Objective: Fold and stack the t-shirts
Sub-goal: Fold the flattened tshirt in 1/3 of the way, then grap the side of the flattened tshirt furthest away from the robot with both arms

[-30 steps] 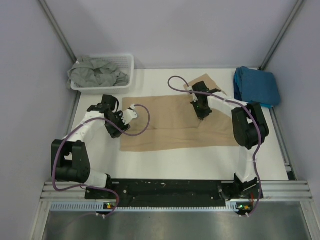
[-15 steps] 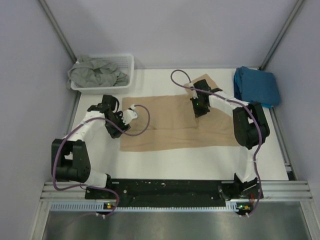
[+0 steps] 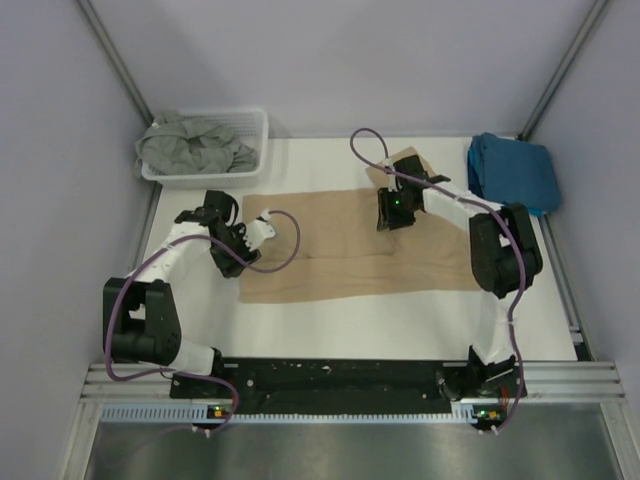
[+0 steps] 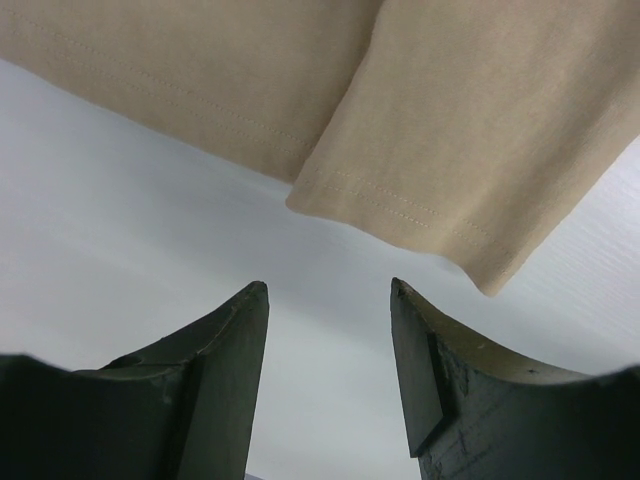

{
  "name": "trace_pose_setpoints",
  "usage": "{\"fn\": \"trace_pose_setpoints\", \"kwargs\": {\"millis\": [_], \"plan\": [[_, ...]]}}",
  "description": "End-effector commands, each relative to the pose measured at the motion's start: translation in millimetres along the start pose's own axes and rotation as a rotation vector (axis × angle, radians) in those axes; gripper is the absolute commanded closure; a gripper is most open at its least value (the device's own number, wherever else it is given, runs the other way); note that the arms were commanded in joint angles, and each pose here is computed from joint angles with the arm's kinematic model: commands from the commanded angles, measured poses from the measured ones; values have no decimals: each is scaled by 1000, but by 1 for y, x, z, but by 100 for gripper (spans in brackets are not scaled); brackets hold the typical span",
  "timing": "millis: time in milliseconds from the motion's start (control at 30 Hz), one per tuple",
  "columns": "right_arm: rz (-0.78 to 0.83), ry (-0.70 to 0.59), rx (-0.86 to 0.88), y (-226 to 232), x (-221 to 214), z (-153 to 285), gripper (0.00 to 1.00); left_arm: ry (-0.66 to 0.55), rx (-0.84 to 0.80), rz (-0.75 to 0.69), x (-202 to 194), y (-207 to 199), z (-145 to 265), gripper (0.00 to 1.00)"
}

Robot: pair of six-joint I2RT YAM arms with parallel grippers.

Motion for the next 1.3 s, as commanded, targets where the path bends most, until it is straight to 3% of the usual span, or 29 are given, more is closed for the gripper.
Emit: {"fn": "trace_pose_setpoints", "kwargs": {"millis": [0,167,300,467,633,800,900,967,1033,1133,1167,1267], "plan": [[27,-186,6,5,34,49,57,-54,-48,-10,9,-8,10,43],[-295,-276,-130,-56,9,106,53,-119,-112,-65,13,-29,19,42],[-601,-300,-243,-108,-57,134,52,-129,-172,-118,13,-51,15,41],[-831,-327,-349,-146,-126,153,45,-76,-199,-175,3,-70,2,39],[-989,-338,-435,-164,-172,156,43,-51,-232,-240,-6,-88,-9,37],[-1036,-299,-421,-164,-189,135,41,-10,-21,-224,-15,-61,-32,37],[-1055,-247,-432,-167,-199,122,44,-17,18,-230,-17,-57,-37,39],[-1065,-219,-442,-169,-205,116,54,-32,14,-231,-17,-60,-37,43],[-1083,-229,-446,-171,-208,116,74,-49,6,-226,-17,-63,-38,54],[-1113,-267,-445,-174,-208,122,98,-90,-7,-212,-14,-68,-35,85],[-1117,-286,-444,-175,-207,125,100,-104,-9,-208,-12,-69,-35,97],[-1153,-321,-440,-176,-208,137,100,-153,-13,-197,-8,-74,-29,100]]}}
Point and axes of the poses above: each gripper's point midway between its finger pads, its own z axis back along the fingers, its own y axis along the line the jaws close on, x = y × z, the point moved 3 cm from there along z, back along the fingers, and after that the axes turned 9 degrees about z, right-handed, at the moved point
